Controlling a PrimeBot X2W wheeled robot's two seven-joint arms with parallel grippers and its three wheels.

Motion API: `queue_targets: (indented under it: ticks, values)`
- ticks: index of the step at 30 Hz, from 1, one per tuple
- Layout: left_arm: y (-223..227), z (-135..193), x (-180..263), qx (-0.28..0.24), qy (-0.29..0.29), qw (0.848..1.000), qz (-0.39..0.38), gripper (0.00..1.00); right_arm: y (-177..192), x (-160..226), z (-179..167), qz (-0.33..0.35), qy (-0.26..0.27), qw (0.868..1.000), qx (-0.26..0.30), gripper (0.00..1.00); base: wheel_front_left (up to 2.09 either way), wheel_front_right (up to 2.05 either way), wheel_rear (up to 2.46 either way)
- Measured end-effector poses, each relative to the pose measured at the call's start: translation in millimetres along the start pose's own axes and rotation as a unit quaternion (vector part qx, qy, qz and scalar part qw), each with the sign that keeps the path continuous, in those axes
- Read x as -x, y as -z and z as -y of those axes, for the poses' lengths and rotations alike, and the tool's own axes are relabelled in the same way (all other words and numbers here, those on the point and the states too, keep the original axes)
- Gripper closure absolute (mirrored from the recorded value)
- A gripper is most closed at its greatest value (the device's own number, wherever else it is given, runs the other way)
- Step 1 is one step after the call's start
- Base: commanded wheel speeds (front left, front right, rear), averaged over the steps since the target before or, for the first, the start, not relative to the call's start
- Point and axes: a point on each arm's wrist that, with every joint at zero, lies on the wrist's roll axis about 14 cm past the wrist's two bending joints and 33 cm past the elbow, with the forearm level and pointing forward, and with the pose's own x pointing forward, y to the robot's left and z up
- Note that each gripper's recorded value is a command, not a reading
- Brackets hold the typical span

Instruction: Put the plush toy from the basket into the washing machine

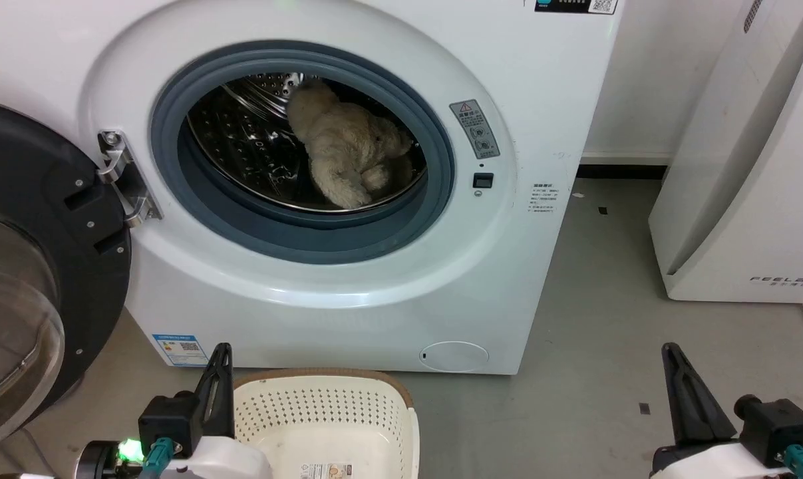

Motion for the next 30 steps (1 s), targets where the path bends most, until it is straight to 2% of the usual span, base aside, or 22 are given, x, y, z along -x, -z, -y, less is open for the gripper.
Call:
queue_targets:
  ticks: [30]
  values:
    - [-2.1, 9.2, -5.2, 0.001, 0.013, 1.0, -0.014, 1.0, 1.6, -3.8, -3.0, -0.021, -0.006, 1.0, 0.017, 1.0, 0.0, 0.0, 0.0]
